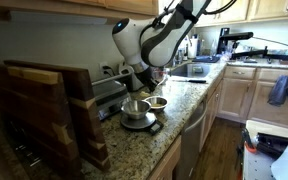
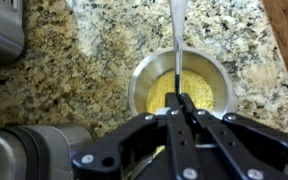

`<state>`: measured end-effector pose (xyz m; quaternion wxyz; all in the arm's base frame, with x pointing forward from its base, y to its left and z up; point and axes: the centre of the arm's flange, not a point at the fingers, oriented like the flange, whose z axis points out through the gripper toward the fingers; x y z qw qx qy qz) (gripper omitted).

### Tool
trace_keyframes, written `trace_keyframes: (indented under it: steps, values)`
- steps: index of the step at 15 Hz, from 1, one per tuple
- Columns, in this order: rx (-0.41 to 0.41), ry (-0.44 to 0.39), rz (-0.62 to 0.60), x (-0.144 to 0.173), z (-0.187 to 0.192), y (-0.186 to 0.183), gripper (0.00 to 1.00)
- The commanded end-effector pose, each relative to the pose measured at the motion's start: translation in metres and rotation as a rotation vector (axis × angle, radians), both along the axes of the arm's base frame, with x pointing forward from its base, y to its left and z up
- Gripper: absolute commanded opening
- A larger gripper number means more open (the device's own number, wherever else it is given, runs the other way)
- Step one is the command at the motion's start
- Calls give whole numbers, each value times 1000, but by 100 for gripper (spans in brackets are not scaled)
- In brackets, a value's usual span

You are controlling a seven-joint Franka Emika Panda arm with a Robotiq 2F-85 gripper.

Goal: Pick up the spoon from the countertop, scoop some of the contents from the silver bowl, put them in the other bowl and put the spoon back on the table.

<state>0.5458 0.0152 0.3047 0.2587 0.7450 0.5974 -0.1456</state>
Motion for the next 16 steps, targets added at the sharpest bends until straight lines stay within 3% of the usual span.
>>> trace_keyframes:
  steps: [1,10,16]
  values:
    - [12,22,56,-9,8,23,3]
    - [-22,-50,149,-8,-15,64,3]
    - [-103,-187,185,-12,-25,81,3]
